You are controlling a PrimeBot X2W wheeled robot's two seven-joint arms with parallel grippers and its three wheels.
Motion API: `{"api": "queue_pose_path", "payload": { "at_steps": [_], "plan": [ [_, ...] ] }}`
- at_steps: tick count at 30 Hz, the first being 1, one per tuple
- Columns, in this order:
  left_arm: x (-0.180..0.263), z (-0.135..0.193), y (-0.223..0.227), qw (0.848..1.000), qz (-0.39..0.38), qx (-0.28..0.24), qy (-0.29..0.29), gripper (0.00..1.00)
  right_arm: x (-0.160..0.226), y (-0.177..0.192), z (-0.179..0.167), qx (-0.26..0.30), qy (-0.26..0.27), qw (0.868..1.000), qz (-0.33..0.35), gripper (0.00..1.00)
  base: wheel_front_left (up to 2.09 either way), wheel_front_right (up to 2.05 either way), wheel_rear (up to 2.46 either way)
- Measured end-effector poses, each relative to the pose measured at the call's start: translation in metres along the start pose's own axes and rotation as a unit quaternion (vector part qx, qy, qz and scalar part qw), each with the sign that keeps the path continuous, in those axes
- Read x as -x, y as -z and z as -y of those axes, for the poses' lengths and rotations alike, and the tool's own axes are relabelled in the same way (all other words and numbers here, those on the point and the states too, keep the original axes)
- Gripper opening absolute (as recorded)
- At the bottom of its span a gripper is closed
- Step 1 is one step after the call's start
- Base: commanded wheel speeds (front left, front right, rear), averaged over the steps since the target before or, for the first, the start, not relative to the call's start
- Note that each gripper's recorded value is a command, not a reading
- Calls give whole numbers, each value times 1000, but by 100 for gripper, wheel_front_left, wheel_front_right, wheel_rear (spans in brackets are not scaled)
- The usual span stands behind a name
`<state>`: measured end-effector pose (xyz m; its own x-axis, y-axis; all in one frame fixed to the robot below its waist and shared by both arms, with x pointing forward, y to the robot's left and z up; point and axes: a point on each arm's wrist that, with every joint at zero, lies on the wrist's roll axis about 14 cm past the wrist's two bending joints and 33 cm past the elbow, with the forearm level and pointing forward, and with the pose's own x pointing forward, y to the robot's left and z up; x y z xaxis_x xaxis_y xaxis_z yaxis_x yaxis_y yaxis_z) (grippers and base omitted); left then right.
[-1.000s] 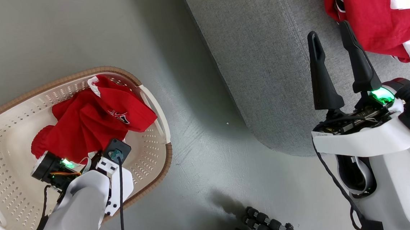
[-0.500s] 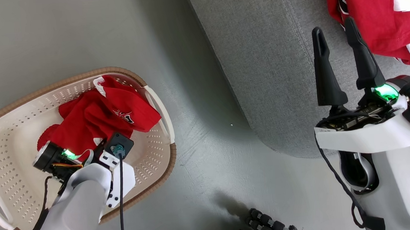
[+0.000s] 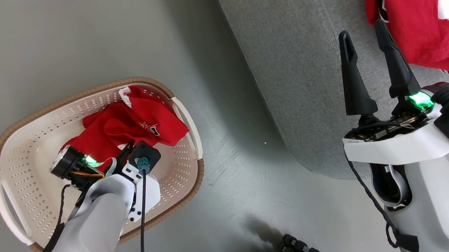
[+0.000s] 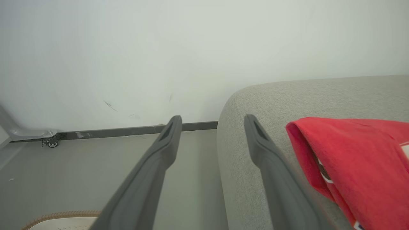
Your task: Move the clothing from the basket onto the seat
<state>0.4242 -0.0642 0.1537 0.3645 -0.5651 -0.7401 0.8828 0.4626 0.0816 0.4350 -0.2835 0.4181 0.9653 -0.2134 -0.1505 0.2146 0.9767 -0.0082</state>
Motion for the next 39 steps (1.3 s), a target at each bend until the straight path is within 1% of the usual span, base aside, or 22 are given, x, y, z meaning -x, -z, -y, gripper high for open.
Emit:
{"api": "queue_pose_path", "payload": {
  "at_steps": [4, 12, 20, 29, 39],
  "plan": [
    [6, -6, -16, 999, 30, 1, -12, 0, 0, 3, -6, 5, -10, 1000, -4, 100, 0, 0, 0],
    [20, -23, -39, 996, 78, 9, -47, 0, 1, 16, -37, 11, -57, 998, -24, 100, 0, 0, 0],
    [42, -44, -63, 987, 127, 24, -95, 0, 3, 21, -63, 15, -98, 995, -32, 100, 0, 0, 0],
    [75, -57, -89, 974, 174, 34, -140, 0, -2, 2, -78, 21, -132, 991, -7, 100, 0, 0, 0],
    [123, -78, -130, 950, 240, 29, -200, 0, 4, -23, -95, 21, -167, 985, 24, 100, 0, 0, 0]
  ]
}}
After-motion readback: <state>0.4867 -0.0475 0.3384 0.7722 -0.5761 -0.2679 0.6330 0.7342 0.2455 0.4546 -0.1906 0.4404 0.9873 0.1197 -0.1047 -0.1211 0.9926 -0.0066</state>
